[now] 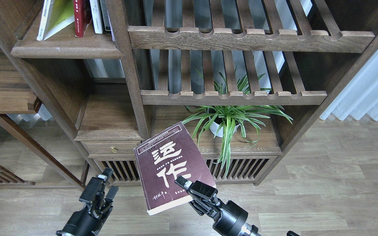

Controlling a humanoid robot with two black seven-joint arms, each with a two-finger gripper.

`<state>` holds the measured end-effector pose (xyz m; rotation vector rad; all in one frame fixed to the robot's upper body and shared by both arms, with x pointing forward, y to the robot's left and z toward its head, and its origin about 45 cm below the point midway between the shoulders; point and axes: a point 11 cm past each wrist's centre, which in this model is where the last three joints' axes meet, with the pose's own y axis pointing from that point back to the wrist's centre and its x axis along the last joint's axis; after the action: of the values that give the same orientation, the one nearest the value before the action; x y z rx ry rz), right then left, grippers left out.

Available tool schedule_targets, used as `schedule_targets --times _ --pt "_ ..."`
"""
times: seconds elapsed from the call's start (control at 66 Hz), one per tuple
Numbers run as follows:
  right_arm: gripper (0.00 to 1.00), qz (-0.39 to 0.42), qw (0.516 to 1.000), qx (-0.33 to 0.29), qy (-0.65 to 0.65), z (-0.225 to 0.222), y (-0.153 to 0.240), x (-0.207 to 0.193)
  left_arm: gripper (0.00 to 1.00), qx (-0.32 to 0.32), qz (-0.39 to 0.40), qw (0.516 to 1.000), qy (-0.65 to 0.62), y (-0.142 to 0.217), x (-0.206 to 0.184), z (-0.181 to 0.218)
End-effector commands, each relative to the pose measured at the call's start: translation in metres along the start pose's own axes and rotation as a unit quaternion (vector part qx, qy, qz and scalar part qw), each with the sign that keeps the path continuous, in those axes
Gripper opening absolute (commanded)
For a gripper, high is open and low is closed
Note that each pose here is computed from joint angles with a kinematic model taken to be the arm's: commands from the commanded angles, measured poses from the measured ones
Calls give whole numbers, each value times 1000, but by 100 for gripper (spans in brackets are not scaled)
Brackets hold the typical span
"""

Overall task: Organize books on shelf
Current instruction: 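Lower the maroon book and grasp it with both grippers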

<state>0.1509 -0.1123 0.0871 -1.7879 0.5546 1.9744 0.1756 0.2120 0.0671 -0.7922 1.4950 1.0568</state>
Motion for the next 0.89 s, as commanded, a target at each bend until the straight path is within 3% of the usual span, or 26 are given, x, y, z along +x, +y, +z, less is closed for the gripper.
schedule_targets --times 0.0,0.318,0.879 --pt "6 1 999 -40 -9 10 -2 0 100 24 -5 1000 -3 -7 -3 -10" --pt "6 3 999 -43 -12 9 -2 1 100 76 3 997 -17 -6 0 -28" --pt "6 8 999 -42 -26 18 4 6 100 101 21 995 -21 6 9 -37"
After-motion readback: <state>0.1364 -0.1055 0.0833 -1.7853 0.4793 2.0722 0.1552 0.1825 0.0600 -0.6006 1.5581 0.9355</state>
